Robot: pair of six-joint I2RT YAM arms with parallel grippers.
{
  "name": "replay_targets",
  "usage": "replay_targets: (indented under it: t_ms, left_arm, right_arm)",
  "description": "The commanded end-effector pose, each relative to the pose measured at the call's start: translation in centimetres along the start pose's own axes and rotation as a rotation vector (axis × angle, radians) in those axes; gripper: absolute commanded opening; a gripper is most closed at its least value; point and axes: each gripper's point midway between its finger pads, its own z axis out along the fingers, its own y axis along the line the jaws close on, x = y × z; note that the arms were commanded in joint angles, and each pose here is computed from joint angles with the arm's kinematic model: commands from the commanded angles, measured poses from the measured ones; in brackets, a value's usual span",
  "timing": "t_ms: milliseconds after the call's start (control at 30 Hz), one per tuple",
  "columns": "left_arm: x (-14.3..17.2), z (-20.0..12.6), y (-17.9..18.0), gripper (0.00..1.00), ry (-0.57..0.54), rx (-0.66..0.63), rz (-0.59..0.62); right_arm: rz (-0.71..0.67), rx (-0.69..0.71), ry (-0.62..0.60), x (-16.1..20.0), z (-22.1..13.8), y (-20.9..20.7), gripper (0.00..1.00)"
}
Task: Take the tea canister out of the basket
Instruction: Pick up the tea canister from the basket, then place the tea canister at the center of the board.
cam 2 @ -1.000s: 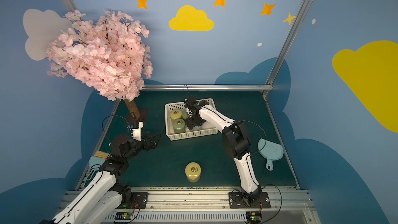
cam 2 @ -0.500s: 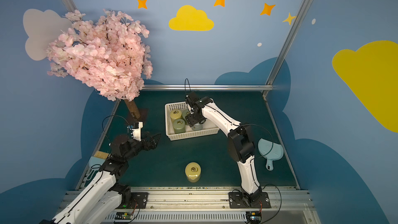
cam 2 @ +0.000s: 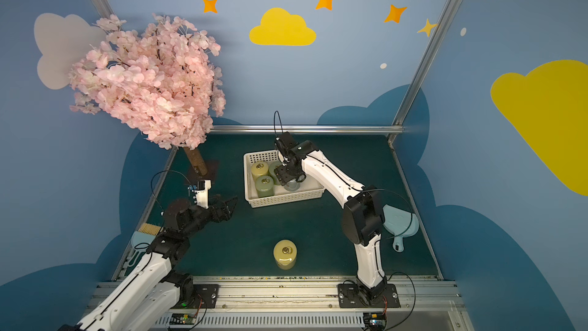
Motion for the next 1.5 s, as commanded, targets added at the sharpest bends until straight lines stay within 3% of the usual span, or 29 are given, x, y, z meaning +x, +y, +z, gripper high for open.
replay_targets:
  t_ms: [0,567,1467]
  left_arm:
    - [-0.5,-0.2,-0.2,1.0,-0.021,0.005,0.012]
    - [-0.5,-0.4,-0.3,1.0,-0.026,0.006,0.015]
    - [-0.7,-0.7,0.2,1.0,-0.046,-0.027,0.02]
  right_arm:
    - [-0.004,0.014,-0.098,-1.5,-4.1,-0.1,0.61]
    - [0.035,0.014,-0.12,3.2,-7.5,0.6,0.6]
    - [0.14,-0.06,-0.117,15.1,-10.0,2.5,0.59]
